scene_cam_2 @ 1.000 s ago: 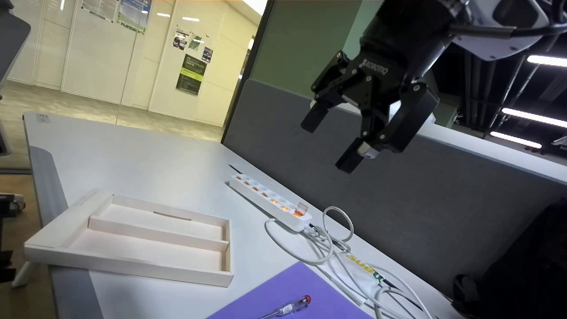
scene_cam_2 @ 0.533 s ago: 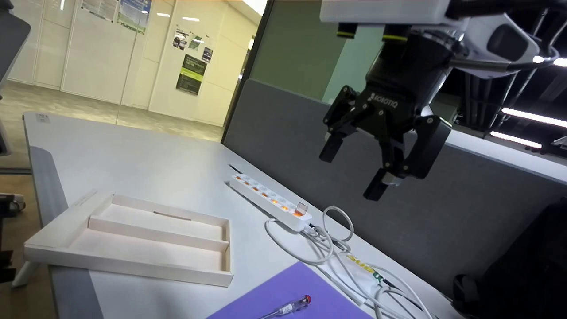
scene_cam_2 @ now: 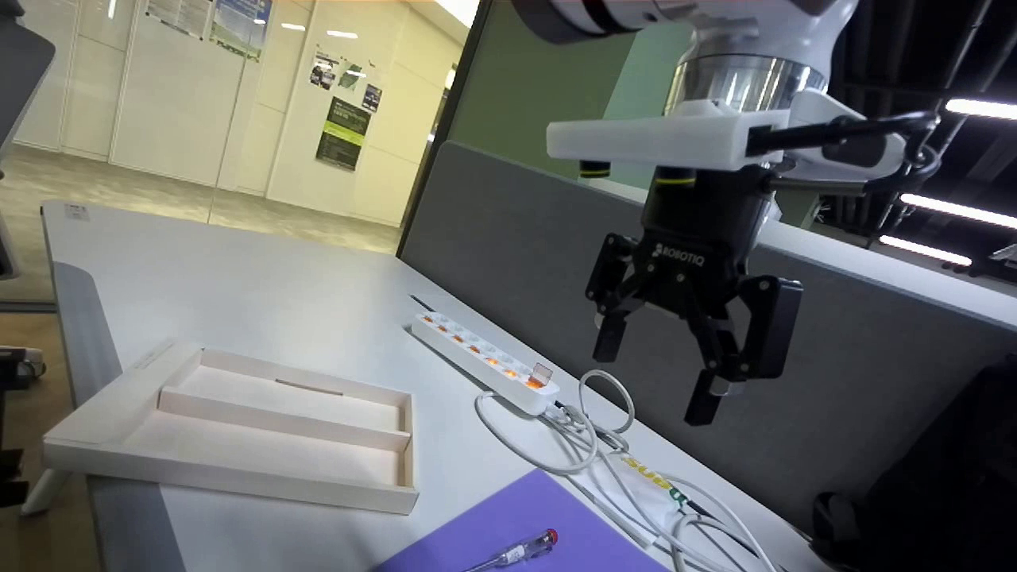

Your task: Put the screwdriver on the tray

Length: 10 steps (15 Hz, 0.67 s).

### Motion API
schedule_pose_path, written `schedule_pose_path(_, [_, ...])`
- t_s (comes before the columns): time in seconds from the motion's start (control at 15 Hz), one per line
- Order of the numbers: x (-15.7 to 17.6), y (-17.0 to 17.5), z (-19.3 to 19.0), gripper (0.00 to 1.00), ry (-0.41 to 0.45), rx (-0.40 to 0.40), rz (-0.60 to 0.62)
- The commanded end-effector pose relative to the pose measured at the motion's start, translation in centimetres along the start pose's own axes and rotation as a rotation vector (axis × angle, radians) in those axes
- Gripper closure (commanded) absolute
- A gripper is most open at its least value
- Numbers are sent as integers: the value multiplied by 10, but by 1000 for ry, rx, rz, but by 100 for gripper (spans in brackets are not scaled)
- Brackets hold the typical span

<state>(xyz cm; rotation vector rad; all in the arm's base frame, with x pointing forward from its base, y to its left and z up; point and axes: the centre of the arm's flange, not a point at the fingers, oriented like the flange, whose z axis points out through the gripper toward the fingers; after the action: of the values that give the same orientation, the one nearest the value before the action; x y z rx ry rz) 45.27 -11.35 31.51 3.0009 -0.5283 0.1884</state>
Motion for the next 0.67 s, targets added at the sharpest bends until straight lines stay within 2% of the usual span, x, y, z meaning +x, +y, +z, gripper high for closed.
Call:
schedule_pose_path(0.0, [0, -1, 0, 0, 0, -2, 2])
schedule_pose_path(0.2, [0, -1, 0, 0, 2, -4, 1])
schedule_pose_path(0.4, [17, 4, 19, 0, 15, -10, 22])
schedule_pose_path(0.6, [32, 8, 48, 0, -15, -8, 20])
